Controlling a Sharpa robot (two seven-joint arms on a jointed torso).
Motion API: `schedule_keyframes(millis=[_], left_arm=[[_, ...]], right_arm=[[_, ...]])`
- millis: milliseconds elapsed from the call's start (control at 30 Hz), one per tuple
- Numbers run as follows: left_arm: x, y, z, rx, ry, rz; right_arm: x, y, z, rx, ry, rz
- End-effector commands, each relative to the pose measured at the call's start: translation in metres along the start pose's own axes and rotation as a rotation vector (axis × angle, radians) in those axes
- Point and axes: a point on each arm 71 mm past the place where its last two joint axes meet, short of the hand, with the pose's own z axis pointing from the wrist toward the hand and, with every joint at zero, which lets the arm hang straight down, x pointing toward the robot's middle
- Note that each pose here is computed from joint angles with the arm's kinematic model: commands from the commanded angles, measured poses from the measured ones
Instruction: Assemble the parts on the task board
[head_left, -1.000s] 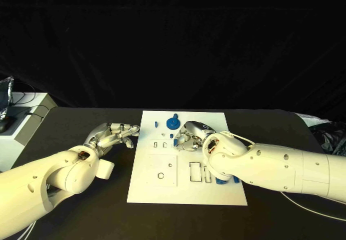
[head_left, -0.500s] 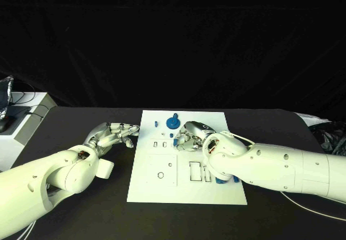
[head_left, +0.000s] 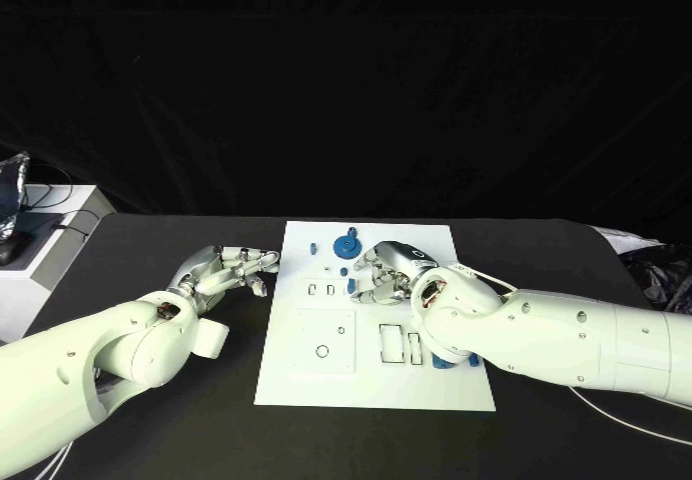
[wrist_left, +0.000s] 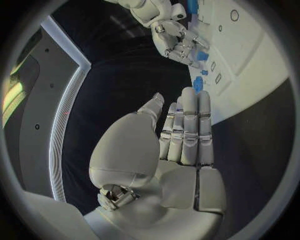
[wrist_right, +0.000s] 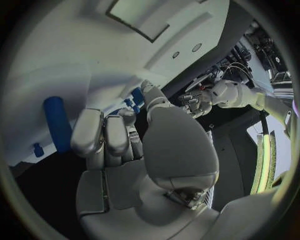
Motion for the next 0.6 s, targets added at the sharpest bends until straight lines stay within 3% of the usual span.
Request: schedule_keyframes(millis=[33,300,467,600], left_arm=[[0.002,-0.0001,0.0002,0.003,0.015,-0.008],[0.0033,0.0025,0.0012,-0.026,0.023,0.022],[0.0053,0.0058,0.0028,-0.085,0.043,0.084],[0.0078,0.0045,0.0081,-0.135,0.078,0.158]], right_arm=[[-0.005,0.002,-0.003,-0.041,-0.054,0.041],[-0.025,-0.002,-0.015,-0.089,-0.138,0.189],[-0.052,-0.011,-0.016,-0.13,-0.211,0.32],[-0.073,-0.023,-0.014,-0.12,-0.266,0.404]])
